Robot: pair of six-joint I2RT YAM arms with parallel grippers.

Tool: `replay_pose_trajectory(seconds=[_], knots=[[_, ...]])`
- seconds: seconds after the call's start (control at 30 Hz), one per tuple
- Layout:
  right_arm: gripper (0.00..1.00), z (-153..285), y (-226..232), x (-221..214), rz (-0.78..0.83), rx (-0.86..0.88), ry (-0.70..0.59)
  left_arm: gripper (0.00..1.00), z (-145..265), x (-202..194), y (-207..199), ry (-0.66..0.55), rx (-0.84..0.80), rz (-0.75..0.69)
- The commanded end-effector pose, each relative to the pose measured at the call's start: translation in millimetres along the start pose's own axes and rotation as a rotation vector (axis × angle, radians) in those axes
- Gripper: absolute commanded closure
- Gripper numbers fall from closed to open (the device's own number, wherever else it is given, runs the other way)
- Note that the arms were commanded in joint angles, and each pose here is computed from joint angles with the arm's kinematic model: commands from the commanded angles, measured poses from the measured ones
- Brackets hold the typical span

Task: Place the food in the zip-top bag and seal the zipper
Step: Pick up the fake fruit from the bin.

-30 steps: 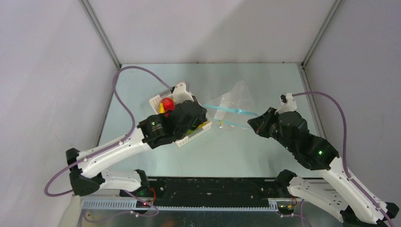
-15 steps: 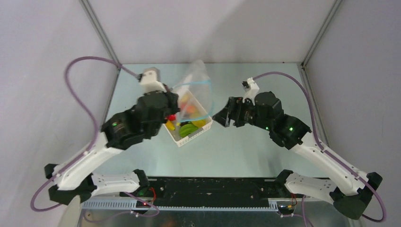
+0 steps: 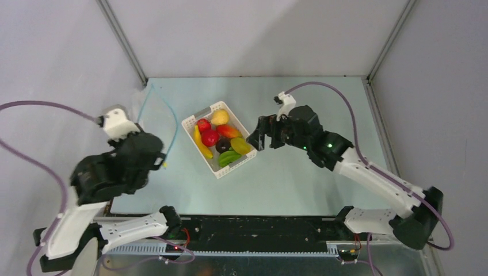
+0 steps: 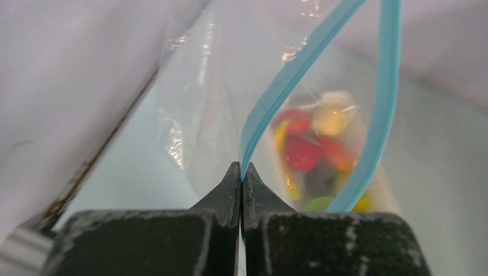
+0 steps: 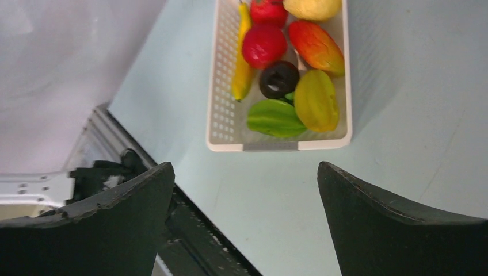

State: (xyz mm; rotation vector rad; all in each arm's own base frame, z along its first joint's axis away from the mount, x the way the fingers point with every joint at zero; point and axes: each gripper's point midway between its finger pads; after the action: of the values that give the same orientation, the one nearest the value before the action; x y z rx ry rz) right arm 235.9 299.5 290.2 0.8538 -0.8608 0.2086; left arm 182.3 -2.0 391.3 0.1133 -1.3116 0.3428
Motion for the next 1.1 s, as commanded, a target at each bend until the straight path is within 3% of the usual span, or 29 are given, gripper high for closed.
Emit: replay_pose_trajectory(seconds=[0.0,0.2,0.3,0.73,0.93,1.07], knots=[[0.01,-29.9,-1.1,10.4,0.055,-0.023,-0.045,1.00,-17.5,-63.2,25.9,0.102,0.178,-0.118],[0.01,-91.6,-6.2,-35.4,0.075,-0.067,0.095,1.00,-36.6,-128.5,38.3,0.247,0.259,-0.053],[0.01,-110.2,-7.2,-47.5,0.126,-0.082,0.145,1.00,-37.3,-132.7,39.6,0.248,0.248,0.000],[0.01,-163.0,-45.6,-96.6,0.299,-0.151,0.329,1.00,-49.4,-162.3,29.0,0.310,0.223,-0.028],[0.01,-180.0,-65.2,-122.9,0.294,-0.192,0.424,1.00,-51.8,-164.4,27.5,0.317,0.229,-0.040],[0.00,-178.1,-92.2,-127.2,0.207,-0.297,0.435,1.00,-52.8,-167.1,24.7,0.322,0.219,-0.032]])
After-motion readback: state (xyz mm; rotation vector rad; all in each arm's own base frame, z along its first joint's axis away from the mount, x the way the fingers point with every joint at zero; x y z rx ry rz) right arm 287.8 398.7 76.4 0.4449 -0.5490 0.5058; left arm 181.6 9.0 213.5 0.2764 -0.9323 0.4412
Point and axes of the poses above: each gripper's point midway between its finger pads, its own z axis back along the fingers, its own y axis along the line the jaws close on, x = y × z, and after that the axes turned 7 degrees about -z, right-handed
